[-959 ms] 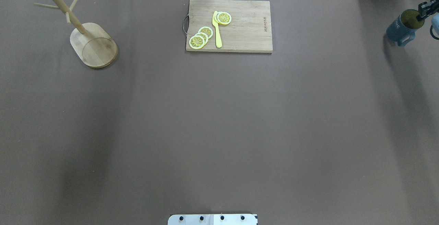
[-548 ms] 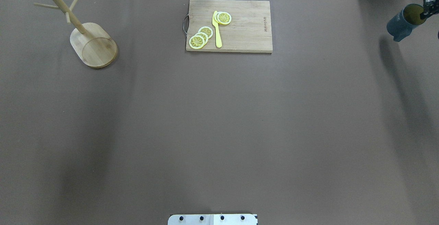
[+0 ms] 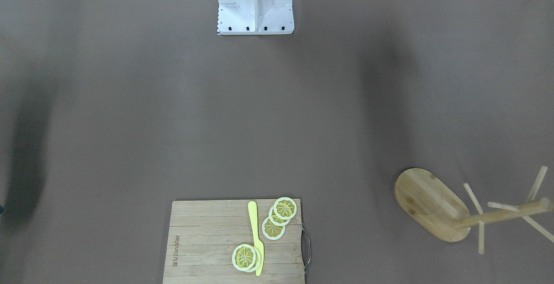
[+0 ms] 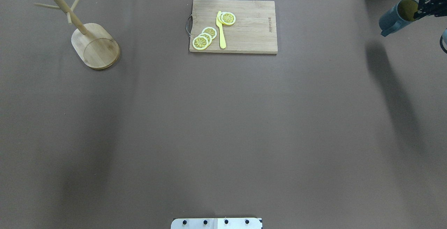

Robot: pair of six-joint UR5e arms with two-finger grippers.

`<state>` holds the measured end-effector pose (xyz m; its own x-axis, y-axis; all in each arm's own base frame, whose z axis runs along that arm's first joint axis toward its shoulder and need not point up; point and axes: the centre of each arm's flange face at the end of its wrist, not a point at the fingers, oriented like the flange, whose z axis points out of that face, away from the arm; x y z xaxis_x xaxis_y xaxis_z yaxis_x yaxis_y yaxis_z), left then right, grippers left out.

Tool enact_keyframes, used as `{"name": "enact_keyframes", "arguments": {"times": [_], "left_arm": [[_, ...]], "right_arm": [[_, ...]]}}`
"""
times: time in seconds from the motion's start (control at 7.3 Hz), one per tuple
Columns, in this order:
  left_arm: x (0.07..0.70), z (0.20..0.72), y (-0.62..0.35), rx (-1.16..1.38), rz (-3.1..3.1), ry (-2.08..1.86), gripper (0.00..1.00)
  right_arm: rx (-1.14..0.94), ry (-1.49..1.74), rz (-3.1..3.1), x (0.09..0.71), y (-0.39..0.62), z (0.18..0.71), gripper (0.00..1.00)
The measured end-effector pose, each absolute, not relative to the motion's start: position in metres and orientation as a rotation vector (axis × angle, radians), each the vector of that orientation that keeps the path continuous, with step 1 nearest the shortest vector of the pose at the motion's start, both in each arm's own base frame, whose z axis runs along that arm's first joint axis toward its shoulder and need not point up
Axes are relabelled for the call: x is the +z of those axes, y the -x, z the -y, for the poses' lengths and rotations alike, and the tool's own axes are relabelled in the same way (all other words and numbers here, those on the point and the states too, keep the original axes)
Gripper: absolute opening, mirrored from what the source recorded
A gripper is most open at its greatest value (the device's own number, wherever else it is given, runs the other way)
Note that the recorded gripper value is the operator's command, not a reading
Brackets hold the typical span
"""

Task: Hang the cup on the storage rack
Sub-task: 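Carry the teal mug with the right gripper toward the table center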

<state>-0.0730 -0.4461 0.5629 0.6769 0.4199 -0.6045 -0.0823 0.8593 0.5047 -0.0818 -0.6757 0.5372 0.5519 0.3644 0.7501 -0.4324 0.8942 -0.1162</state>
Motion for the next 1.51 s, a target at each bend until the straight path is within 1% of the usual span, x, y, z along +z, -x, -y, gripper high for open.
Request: {"name": "enact_keyframes", "arguments": {"times": [0.41,0.82,1.51], "left_arm": [[0.564,0.446,0.073,0.293,-0.782,-0.464,0.99],[0.566,0.446,0.073,0.290,-0.783,-0.460,0.99],[0.569,0.446,0.073,0.288,-0.784,-0.454,0.99]], "right_arm": [[0.612,-0.037,0.933,0.456,0.160,0.644,0.00],[0.734,0.034,0.862,0.366,0.256,0.583,0.00],[1.006,0.203,0.771,0.259,0.408,0.502,0.00]]}}
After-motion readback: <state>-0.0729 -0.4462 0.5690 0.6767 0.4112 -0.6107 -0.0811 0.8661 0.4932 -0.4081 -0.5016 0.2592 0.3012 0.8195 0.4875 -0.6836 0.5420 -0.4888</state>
